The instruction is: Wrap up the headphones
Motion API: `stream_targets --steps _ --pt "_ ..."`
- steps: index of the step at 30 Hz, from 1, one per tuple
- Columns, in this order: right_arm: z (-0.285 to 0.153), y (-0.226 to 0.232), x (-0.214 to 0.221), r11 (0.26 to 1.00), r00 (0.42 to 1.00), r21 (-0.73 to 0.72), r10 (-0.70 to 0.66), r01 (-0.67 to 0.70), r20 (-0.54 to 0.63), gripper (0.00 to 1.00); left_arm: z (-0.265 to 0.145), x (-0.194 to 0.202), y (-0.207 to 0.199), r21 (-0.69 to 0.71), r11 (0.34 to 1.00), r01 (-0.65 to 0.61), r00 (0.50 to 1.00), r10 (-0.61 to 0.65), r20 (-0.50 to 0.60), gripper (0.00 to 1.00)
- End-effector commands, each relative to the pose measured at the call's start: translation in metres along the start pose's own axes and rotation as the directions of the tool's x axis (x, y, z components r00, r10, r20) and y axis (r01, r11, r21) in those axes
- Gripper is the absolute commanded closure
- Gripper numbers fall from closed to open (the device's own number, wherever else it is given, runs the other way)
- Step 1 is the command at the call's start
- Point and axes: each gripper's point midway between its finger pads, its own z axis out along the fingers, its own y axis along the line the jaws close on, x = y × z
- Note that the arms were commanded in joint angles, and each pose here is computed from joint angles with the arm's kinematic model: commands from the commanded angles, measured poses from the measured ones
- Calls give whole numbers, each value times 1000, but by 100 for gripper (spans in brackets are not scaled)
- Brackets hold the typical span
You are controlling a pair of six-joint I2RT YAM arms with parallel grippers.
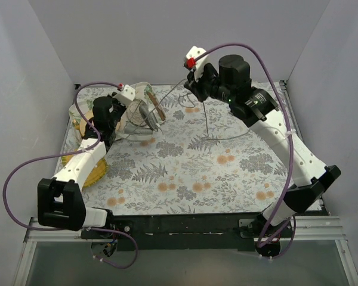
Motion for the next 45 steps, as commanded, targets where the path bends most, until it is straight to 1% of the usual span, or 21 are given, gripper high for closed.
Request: stream_targets --steps 1,4,10,14,15,17,18,21,22,24,25,27,28,29,30,32,33,34,38,42,45 --pt "8 -52 -27 992 998 121 17 -24 57 99 -30 -42 -2 32 995 -98 988 93 123 100" --pt "7 -96 -26 973 996 219 55 -69 69 99 -46 -44 -29 137 985 -102 989 87 117 100" --pt "2 -160 5 931 978 302 179 -204 108 99 -81 -55 -60 359 932 41 996 -68 62 100" --pt "5 -181 25 917 966 305 235 -258 111 99 -128 -78 -85 588 806 67 990 -128 64 100" --pt "7 -183 26 919 965 298 237 -259 109 99 -151 -77 -103 701 711 61 990 -134 49 100" --pt "9 -184 29 919 966 296 240 -259 101 99 -176 -95 -106 771 636 40 984 -159 80 100" --pt "10 -184 34 921 966 294 241 -257 92 99 -191 -98 -113 818 572 58 981 -186 60 100" --pt "16 -174 40 934 965 245 243 -259 94 99 -208 -125 -105 839 538 83 963 -261 73 100" --pt "24 -166 59 938 962 215 265 -272 62 99 -215 -135 -104 855 507 111 951 -303 57 100" --pt "32 -148 65 952 959 125 273 -280 74 99 -224 -163 -92 861 495 115 927 -365 86 100" --pt "38 -137 84 950 954 85 296 -299 47 99 -229 -173 -89 867 469 167 910 -413 48 100" --pt "49 -116 93 952 951 7 305 -305 45 99 -232 -204 -70 855 479 197 873 -483 70 100" --pt "58 -97 112 948 948 -27 318 -318 8 98 -234 -214 -63 850 461 256 847 -530 32 100" --pt "61 -85 116 948 950 -59 312 -312 3 94 -235 -222 -58 846 457 273 833 -552 30 100" --pt "67 -74 119 950 953 -83 302 -301 2 86 -241 -240 -47 846 464 263 813 -578 64 100" --pt "78 -36 132 946 960 -168 280 -277 -8 77 -240 -254 -37 834 445 326 773 -633 35 100" --pt "82 -26 133 946 963 -190 268 -261 9 71 -246 -269 -25 831 454 321 748 -660 72 100" --pt "88 -15 126 948 968 -221 248 -231 49 68 -245 -275 -20 826 456 332 735 -674 77 100" --pt "96 18 143 903 947 -321 316 -285 48 58 -239 -296 -1 800 457 389 683 -726 83 100" --pt "100 33 164 883 938 -345 345 -318 18 50 -220 -300 23 701 514 493 629 -768 121 100" --pt "98 45 173 861 928 -373 371 -344 1 47 -210 -300 39 638 553 537 608 -778 162 100"
